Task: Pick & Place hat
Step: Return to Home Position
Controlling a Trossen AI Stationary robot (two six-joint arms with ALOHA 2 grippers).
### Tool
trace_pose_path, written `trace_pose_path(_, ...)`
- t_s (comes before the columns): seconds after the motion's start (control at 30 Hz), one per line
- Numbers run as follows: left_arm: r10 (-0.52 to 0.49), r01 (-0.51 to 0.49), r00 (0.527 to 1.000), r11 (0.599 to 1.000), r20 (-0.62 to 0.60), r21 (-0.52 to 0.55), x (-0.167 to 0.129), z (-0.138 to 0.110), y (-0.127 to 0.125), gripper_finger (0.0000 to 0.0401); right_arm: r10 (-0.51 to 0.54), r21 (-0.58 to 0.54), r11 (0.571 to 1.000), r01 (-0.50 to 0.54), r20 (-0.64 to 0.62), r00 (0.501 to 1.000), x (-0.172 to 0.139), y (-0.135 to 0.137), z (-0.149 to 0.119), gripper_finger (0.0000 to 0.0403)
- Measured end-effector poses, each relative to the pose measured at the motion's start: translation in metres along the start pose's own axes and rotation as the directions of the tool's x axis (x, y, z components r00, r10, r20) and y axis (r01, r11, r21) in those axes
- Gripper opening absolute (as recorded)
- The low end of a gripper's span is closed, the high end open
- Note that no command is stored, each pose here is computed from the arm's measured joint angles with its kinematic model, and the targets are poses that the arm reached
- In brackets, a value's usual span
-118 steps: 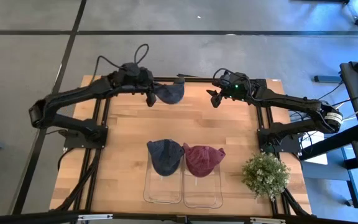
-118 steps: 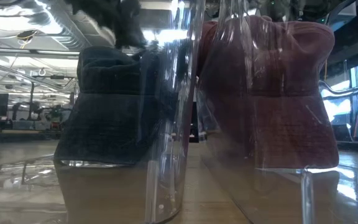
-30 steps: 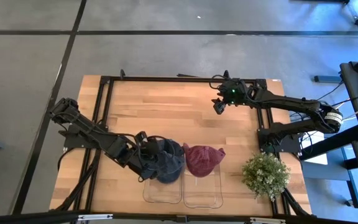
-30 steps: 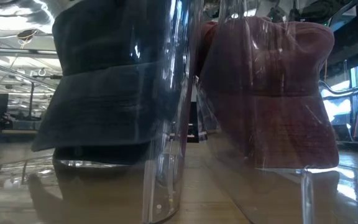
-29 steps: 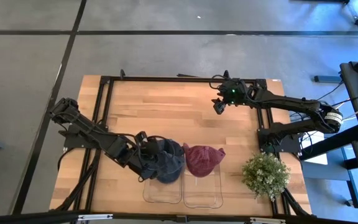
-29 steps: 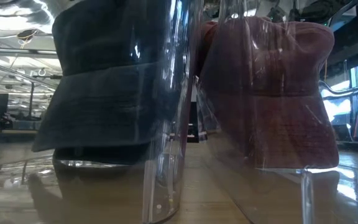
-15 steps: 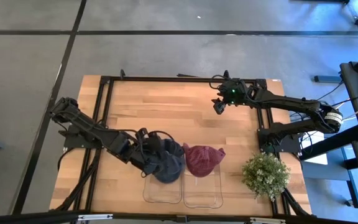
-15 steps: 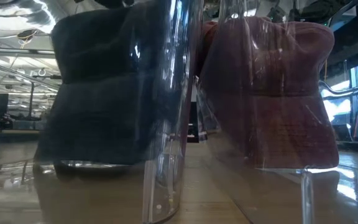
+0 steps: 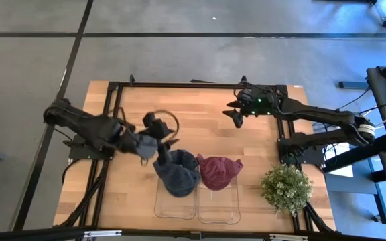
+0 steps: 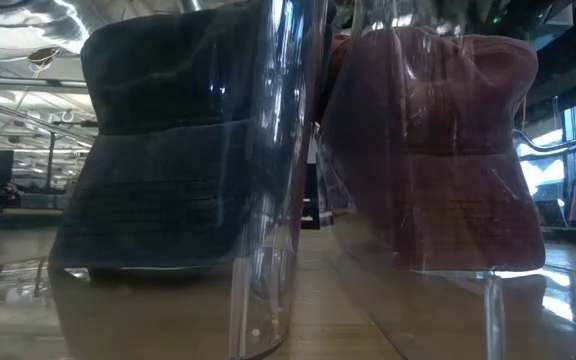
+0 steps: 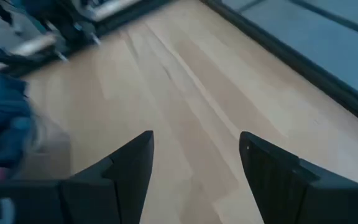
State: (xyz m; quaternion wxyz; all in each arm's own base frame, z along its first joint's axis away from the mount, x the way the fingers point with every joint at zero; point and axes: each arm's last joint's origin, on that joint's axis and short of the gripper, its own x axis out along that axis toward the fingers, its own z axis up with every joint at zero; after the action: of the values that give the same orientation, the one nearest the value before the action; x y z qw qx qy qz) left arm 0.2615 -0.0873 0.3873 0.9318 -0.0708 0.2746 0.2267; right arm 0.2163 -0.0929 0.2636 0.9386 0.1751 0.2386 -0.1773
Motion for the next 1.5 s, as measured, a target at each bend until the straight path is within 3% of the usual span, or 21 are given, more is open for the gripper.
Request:
trace_pose_path(0.23, 0.0, -0.001, 1.0, 0.997, 0.018, 0.073, 0.014, 0.018, 0.047, 0.0161, 0.087, -0.058, 0.995, -0.083, 0.079, 0.993, -0.031, 0.021, 0.004, 0.0237)
trace_pose_path(0.37, -0.112, 0.111, 0.994, 0.99, 0.011, 0.083, 0.024, 0.016, 0.072, 0.0159, 0.012, -0.108, 0.994, -0.003, 0.08, 0.997, -0.055, 0.023, -0.003, 0.0237)
trace_pose_path(0.5, -0.236, 0.226, 0.966, 0.969, 0.105, 0.096, 0.029, 0.006, 0.093, 0.0158, -0.008, -0.116, 0.993, 0.019, 0.087, 0.996, -0.082, 0.024, -0.01, 0.0237)
trace_pose_path(0.6, -0.278, 0.265, 0.947, 0.96, 0.164, 0.094, 0.029, -0.011, 0.11, 0.0157, 0.018, -0.121, 0.993, -0.007, 0.091, 0.996, -0.1, 0.026, -0.016, 0.0237)
trace_pose_path(0.7, -0.238, 0.233, 0.952, 0.971, 0.19, 0.049, 0.021, -0.032, 0.13, 0.0157, 0.021, -0.108, 0.994, -0.011, 0.094, 0.995, -0.117, 0.025, -0.026, 0.0237)
trace_pose_path(0.83, -0.182, 0.191, 0.957, 0.981, 0.228, -0.019, 0.008, -0.065, 0.149, 0.0161, 0.063, -0.099, 0.994, -0.045, 0.188, 0.98, -0.131, 0.02, -0.047, 0.0237)
trace_pose_path(0.9, -0.114, 0.121, 0.964, 0.993, 0.241, -0.012, 0.004, -0.082, 0.157, 0.0161, 0.089, -0.097, 0.993, -0.067, 0.239, 0.967, -0.134, 0.016, -0.06, 0.0237)
trace_pose_path(0.97, 0.009, -0.015, 0.975, 1.0, 0.221, 0.023, 0.001, -0.099, 0.165, 0.0161, 0.096, -0.096, 0.993, -0.074, 0.257, 0.962, -0.133, 0.011, -0.076, 0.0237)
trace_pose_path(1.03, 0.101, -0.098, 0.974, 0.995, 0.201, -0.026, 0.0, -0.114, 0.171, 0.016, 0.099, -0.097, 0.992, -0.076, 0.268, 0.958, -0.132, 0.006, -0.089, 0.0237)
trace_pose_path(1.17, 0.117, -0.098, 0.972, 0.99, 0.204, -0.097, 0.008, -0.137, 0.174, 0.016, 0.096, -0.048, 0.995, -0.085, 0.303, 0.948, -0.125, -0.001, -0.109, 0.0237)
trace_pose_path(1.33, -0.024, 0.063, 0.944, 0.992, 0.329, -0.108, 0.014, -0.155, 0.172, 0.0161, 0.115, -0.039, 0.993, -0.108, 0.366, 0.924, -0.112, -0.006, -0.13, 0.0237)
trace_pose_path(1.5, -0.048, 0.107, 0.915, 0.986, 0.4, -0.126, 0.019, -0.177, 0.173, 0.0157, 0.132, -0.105, 0.99, -0.096, 0.432, 0.892, -0.104, -0.006, -0.131, 0.0237)
